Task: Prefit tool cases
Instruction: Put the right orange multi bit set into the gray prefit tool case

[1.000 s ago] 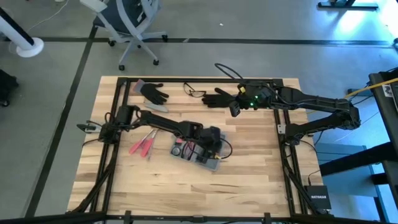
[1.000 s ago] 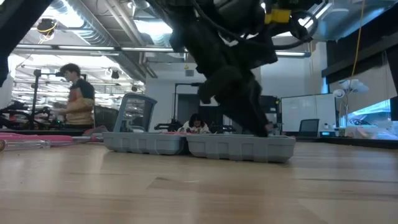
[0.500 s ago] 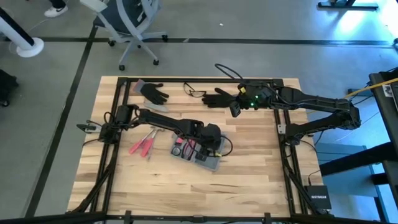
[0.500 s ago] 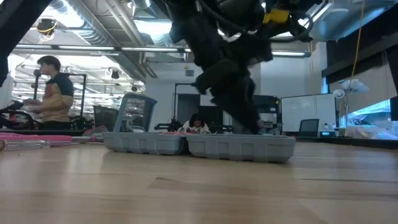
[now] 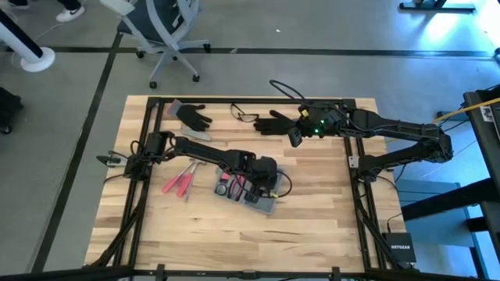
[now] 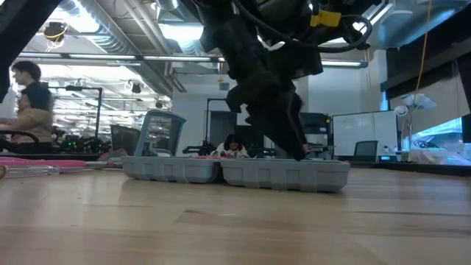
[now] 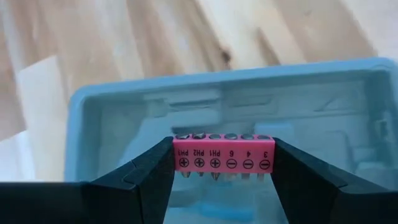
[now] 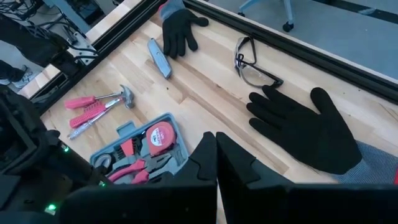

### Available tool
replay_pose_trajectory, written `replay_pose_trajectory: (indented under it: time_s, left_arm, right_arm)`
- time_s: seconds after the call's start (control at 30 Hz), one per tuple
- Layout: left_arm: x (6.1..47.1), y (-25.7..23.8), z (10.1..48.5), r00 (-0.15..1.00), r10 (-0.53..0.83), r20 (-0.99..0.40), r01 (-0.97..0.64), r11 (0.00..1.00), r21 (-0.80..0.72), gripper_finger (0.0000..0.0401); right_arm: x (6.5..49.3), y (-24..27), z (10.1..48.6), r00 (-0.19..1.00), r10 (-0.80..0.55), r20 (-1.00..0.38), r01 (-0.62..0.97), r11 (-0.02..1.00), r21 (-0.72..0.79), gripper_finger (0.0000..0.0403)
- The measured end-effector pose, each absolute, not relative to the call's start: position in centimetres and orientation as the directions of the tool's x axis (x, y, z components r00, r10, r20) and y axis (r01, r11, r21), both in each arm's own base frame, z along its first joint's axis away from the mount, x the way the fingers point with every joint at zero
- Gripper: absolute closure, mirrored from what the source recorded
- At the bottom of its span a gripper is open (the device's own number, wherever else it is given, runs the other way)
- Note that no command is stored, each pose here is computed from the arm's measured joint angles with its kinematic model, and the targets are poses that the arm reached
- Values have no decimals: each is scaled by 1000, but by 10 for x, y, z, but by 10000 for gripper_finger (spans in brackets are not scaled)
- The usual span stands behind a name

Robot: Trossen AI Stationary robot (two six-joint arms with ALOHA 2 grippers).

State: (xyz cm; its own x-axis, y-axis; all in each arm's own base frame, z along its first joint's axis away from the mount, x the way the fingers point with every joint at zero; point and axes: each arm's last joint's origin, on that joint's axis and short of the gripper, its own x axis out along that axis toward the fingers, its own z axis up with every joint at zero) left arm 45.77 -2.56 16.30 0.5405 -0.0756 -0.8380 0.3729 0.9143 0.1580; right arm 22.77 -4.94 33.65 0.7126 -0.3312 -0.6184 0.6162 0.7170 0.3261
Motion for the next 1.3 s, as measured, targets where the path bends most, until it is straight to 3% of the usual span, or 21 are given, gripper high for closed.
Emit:
replay_pose_trajectory:
  time_s: [0.7,1.13,1.3]
  left_arm:
    - [466,-27,160,601,-93,-794,347,925,155,153]
    - [458,-28,157,528,-85,-845,396,905,156,152]
    - [451,-25,162,481,-27,-876,399,897,191,152]
  right_arm:
    - [228,-49,336,713,-330,-619,616,717,327,403]
    - [228,-49,336,713,-329,-619,613,721,322,403]
    - [228,-45,335,746,-186,-639,509,778,368,403]
